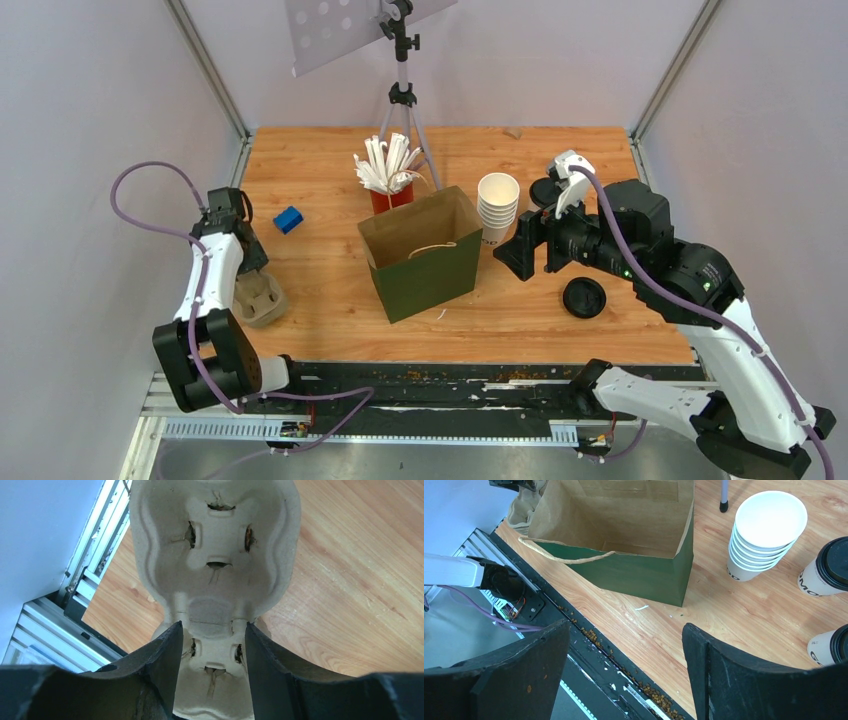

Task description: Pack the takeout coffee

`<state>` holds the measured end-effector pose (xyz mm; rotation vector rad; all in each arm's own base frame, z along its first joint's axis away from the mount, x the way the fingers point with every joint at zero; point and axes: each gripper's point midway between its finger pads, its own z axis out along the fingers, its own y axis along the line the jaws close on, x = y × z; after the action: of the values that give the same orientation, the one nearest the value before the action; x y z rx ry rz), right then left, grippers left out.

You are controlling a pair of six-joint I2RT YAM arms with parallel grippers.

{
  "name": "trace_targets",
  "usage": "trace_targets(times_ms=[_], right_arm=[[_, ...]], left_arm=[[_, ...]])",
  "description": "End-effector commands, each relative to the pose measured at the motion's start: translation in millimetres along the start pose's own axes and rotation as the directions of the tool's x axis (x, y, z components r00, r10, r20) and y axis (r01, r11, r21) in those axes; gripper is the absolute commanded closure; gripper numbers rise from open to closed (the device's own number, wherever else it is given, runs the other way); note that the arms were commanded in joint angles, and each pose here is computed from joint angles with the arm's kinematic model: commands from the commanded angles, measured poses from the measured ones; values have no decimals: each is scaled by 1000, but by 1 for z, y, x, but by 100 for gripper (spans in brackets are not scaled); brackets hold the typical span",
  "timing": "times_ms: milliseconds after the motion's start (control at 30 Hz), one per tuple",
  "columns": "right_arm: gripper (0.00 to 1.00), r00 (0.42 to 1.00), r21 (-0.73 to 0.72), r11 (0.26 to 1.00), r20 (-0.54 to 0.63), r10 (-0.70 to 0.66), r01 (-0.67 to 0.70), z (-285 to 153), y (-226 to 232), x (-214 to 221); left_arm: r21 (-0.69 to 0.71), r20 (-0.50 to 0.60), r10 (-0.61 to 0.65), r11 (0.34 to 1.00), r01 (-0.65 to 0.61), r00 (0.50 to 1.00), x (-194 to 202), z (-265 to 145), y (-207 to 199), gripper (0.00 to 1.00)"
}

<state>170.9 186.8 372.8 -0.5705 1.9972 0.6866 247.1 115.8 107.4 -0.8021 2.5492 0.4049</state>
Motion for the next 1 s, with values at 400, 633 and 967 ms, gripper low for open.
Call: trace_targets(times_ms=[400, 633, 967], right_arm=[[17, 999, -1, 1000, 46, -23, 23, 0, 1, -14], [17, 999, 4, 1000, 45, -26, 26, -1, 0, -14], [17, 998, 7, 999, 42, -38, 38, 4, -1, -14]], left_arm=[[-34, 15, 11, 999, -10, 1000, -1, 7, 12, 43], [-9, 5, 19, 1000, -19, 1000, -1, 12, 6, 48], [17, 25, -10, 1000, 9, 1000, -10, -4, 4, 68]])
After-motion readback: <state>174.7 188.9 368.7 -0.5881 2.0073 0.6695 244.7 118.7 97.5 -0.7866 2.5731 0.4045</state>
